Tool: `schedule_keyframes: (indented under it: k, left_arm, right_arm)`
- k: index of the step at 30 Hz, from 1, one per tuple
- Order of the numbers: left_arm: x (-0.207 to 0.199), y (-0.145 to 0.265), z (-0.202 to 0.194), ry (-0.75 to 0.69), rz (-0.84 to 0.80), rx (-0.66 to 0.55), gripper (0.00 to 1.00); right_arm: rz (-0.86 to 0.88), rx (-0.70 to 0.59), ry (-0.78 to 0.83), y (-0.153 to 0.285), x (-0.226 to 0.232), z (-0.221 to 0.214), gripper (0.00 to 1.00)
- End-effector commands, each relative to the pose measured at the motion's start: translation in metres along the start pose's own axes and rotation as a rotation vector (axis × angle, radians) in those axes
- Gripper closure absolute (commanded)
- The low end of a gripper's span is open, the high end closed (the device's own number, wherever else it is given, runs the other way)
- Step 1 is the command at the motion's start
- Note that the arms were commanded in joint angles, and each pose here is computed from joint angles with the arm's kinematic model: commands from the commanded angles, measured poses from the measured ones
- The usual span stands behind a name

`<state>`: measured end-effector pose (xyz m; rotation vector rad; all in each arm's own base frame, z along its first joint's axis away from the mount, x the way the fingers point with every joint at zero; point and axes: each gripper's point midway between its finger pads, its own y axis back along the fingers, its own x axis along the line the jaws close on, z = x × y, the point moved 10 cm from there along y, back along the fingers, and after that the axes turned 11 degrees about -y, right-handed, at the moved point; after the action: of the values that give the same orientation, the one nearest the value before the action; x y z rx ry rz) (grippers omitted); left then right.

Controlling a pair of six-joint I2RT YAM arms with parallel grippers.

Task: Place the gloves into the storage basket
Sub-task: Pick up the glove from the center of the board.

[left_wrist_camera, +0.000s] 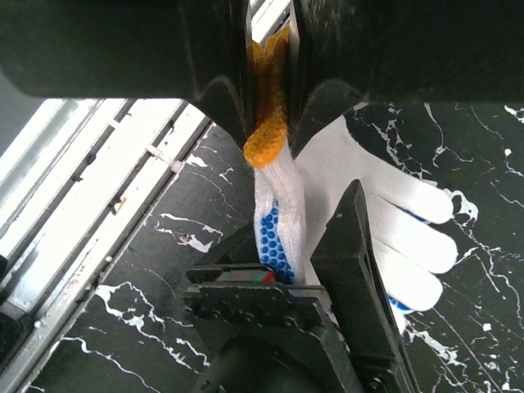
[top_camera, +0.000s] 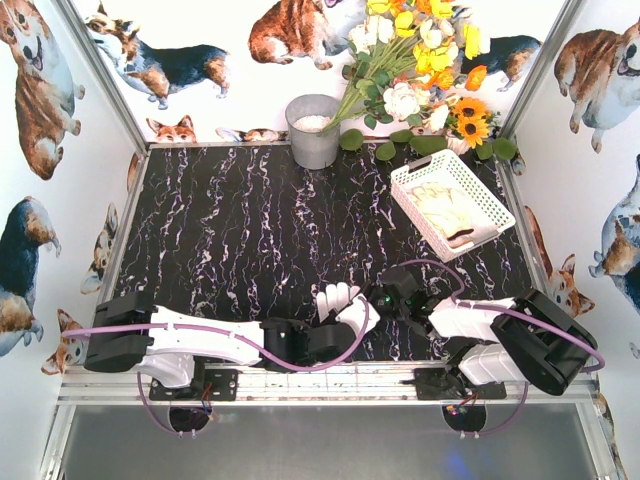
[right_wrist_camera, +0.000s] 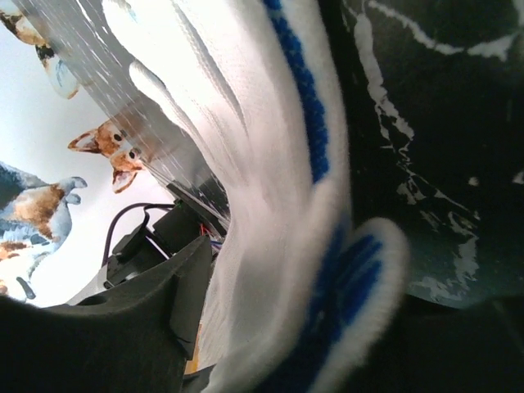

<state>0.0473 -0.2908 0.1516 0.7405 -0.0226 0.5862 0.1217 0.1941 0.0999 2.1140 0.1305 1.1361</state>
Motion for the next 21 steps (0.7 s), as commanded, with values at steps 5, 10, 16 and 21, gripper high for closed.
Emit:
schedule_keyframes:
  k: [5,10,16,21]
  left_arm:
    - [-0.004,0.012,0.003,-0.020,-0.152,-0.039,1.00]
    - [-0.005,0.014,0.004,-0.040,-0.192,-0.034,1.00]
    - [-0.010,0.019,0.019,-0.018,-0.250,-0.063,0.69]
    - [-0.003,0.029,0.032,0.032,-0.263,-0.118,0.00]
  right_arm:
    - [0.082,0.030,0.095,0.002,0.017,-0.004,0.70]
    - [0.089,0.043,0.122,0.002,0.018,-0.005,0.93]
    - [0.072,0.007,0.173,0.008,0.013,-0.003,1.00]
    - [0.001,-0.072,0.261,0.018,0.010,0.004,1.00]
